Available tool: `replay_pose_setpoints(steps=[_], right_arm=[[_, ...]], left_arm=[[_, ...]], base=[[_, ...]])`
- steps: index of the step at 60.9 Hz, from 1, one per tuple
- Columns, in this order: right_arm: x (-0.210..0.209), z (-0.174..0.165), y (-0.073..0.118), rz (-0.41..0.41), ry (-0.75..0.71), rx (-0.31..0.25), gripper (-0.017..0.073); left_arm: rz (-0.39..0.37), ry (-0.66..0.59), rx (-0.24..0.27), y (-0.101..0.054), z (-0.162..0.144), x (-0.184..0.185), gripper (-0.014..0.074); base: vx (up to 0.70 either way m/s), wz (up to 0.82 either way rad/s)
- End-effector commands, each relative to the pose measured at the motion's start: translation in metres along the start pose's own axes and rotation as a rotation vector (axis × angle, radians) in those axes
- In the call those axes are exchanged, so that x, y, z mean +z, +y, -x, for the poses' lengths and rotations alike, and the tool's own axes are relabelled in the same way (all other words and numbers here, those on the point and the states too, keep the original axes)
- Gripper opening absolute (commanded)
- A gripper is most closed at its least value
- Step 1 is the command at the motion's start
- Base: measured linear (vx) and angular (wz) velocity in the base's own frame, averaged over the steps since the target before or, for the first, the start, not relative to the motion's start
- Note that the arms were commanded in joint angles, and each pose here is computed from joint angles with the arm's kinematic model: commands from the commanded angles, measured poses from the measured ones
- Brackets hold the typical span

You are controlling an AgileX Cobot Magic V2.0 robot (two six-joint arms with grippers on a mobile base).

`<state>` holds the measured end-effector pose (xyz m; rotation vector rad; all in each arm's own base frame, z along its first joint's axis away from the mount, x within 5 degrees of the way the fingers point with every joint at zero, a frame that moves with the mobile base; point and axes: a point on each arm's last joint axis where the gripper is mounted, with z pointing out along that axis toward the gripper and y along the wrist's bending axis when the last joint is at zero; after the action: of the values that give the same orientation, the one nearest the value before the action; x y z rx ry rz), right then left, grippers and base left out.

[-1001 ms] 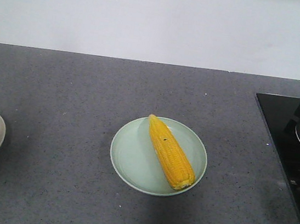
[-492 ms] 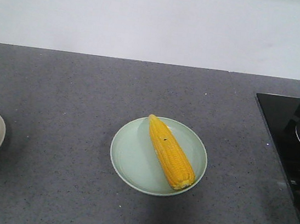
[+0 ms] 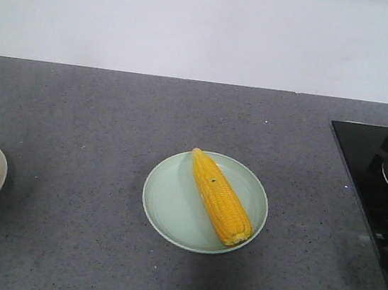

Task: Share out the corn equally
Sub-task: 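Open the left gripper and raise it above the cream plate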

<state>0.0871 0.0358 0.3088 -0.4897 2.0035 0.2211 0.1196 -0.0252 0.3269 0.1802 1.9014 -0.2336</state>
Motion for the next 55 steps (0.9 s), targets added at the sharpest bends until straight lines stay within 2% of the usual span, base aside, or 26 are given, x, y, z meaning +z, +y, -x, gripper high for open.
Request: replay_pose_setpoints(steps=[1, 13, 23, 35, 42, 47, 55], right_arm=[[-0.004, 0.012, -0.003, -0.026, -0.082, 0.003, -0.0004], [-0.004, 0.012, -0.003, -0.026, -0.082, 0.003, -0.0004], [-0.004, 0.012, -0.003, -0.026, -0.082, 0.003, -0.0004], [-0.004, 0.012, -0.003, -0.026, -0.082, 0.003, -0.0004], [-0.004, 0.012, -0.003, -0.026, -0.082, 0.003, -0.0004], [-0.004, 0.012, -0.003, -0.026, -0.082, 0.003, -0.0004], [-0.004, 0.012, -0.003, -0.026, -0.082, 0.003, -0.0004]], left_arm=[[0.011, -0.094, -0.015, 0.000, 0.014, -0.003, -0.0008], [0.017, -0.088, -0.015, 0.001, 0.010, -0.001, -0.0008], [0.054, -0.070, 0.011, 0.006, -0.015, 0.007, -0.0008], [0.145, -0.211, 0.026, 0.014, -0.056, -0.003, -0.0008], [0.190, -0.316, 0.059, 0.016, -0.082, -0.013, -0.0008], [0.207, -0.366, 0.080, 0.017, -0.101, -0.018, -0.0008], [0.219, -0.428, 0.084, 0.018, -0.126, -0.021, -0.0008]], base=[[0.00, 0.00], [0.00, 0.00], [0.00, 0.00], [0.00, 0.00], [0.00, 0.00], [0.00, 0.00], [0.00, 0.00]])
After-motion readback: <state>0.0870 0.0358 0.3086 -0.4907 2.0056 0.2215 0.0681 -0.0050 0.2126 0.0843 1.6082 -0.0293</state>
